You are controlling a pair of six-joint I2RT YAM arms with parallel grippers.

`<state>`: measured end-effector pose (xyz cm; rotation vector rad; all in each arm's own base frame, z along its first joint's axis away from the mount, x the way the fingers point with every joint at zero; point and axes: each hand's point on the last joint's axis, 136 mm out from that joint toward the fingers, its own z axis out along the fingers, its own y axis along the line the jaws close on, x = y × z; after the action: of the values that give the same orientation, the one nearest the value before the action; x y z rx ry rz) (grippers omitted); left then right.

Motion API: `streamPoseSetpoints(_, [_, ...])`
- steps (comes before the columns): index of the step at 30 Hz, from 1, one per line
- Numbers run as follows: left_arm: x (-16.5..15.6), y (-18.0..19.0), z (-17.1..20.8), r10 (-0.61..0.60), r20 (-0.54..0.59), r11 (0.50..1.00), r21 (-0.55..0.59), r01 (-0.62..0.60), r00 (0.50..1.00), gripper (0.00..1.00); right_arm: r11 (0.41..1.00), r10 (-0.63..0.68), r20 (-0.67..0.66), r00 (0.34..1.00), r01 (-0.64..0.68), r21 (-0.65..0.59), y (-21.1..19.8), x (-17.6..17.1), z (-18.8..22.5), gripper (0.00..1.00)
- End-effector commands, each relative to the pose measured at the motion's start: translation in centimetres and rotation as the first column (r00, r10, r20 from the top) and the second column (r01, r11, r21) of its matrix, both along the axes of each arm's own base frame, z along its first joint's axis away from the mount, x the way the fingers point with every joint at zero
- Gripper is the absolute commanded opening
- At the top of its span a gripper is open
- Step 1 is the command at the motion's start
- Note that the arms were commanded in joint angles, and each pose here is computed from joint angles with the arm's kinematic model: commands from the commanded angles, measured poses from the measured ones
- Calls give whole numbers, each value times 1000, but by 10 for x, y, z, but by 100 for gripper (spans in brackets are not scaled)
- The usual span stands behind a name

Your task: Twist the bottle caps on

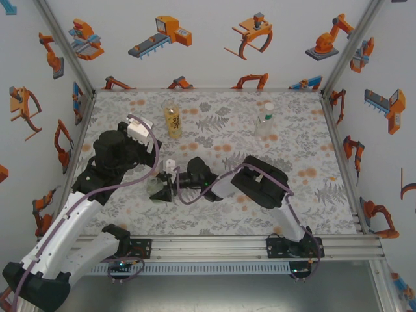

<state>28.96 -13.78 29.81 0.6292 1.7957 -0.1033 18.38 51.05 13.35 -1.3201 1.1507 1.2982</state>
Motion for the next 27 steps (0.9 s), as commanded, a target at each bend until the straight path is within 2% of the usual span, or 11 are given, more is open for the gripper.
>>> streamPoseSetpoints(1, [1,0,2,-3,3,1000,-16,3,1000,79,999,-53,29,998,53,12,-18,11,14,51])
streamPoseSetpoints(7, [2,-1,3,-11,0,1000,-26,11,1000,79,996,-86,-48,995,86,3,-54,22,27,44])
streamPoseSetpoints(17, [0,-6,4,-46,-4,998,-53,45,999,79,975,-209,-77,975,214,60,-109,55,72,40])
streamPoseSetpoints(27, [-10,-19,13,-141,12,985,-102,141,990,80,926,-354,-77,932,361,110,-155,89,112,34])
